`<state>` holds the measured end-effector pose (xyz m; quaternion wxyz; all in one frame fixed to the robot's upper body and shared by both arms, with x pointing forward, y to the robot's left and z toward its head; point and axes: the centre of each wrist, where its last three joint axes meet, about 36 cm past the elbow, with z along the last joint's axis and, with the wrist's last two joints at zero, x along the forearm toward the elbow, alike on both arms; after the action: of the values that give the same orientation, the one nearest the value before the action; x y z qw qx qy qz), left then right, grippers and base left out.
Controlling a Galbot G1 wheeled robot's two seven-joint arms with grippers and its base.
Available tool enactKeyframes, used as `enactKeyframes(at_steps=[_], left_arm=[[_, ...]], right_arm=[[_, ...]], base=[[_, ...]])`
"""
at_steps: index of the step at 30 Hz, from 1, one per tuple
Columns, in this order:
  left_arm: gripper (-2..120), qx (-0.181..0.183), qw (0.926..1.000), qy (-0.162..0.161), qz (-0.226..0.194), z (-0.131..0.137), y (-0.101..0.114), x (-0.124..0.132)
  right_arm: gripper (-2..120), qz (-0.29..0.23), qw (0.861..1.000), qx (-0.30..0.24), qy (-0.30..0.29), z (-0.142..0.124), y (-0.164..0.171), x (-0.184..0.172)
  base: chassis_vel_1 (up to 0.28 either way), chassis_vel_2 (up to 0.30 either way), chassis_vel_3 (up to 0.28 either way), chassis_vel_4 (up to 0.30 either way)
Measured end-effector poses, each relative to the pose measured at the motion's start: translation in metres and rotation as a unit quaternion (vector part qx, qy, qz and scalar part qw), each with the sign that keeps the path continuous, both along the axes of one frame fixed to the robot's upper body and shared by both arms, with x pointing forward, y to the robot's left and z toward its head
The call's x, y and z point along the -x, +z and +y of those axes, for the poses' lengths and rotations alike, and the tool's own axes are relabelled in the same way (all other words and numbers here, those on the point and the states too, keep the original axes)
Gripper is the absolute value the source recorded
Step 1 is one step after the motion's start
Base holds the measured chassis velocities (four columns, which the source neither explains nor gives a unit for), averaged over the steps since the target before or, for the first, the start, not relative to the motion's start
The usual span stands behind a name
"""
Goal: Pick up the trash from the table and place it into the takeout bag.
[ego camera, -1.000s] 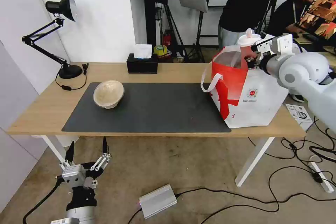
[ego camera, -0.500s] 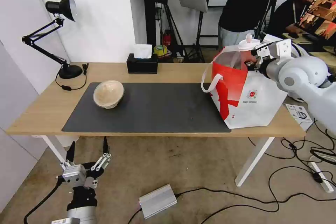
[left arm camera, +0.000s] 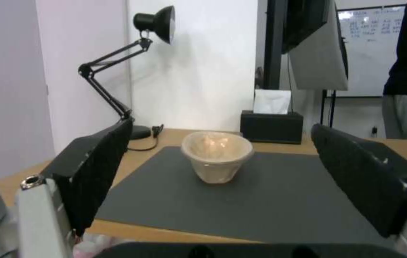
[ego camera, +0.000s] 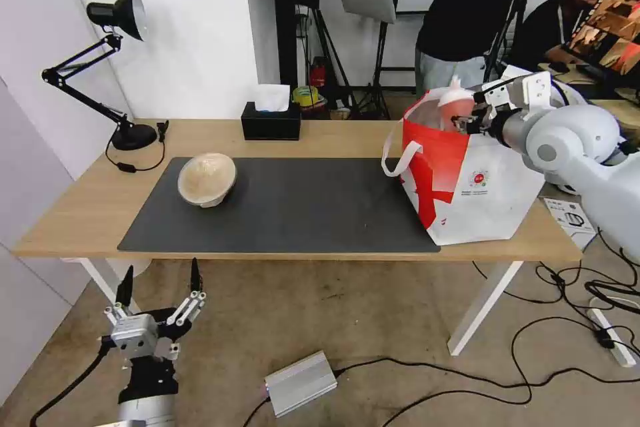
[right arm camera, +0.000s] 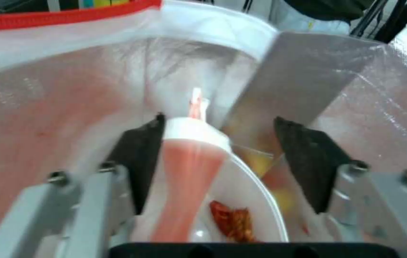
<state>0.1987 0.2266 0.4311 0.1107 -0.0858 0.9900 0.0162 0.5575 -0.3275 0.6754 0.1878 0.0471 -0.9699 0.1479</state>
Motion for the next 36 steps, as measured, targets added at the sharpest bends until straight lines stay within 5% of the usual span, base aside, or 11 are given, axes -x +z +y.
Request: enactKeyframes(at_steps=[9, 31, 36], left_arm=[[100, 0.002, 1.0000, -0.004, 0.002, -0.002, -0.001, -0.001], [100, 0.004, 1.0000, -0.006, 0.001, -0.002, 0.000, -0.001], [100, 0.005, 1.0000, -0.005, 0.000, -0.002, 0.000, -0.002]], right_arm=[[99, -0.003, 1.000, 0.013, -0.006, -0.005, 0.001, -0.001], [100, -0.008, 1.000, -0.004, 0.001, -0.001, -0.001, 0.007], [100, -0.046, 0.998, -0.031, 0.020, 0.006, 0.005, 0.030]], base=[[0.000, 0.000, 0.000, 0.000], [0.000, 0.000, 0.000, 0.000], [0.000, 0.000, 0.000, 0.000]])
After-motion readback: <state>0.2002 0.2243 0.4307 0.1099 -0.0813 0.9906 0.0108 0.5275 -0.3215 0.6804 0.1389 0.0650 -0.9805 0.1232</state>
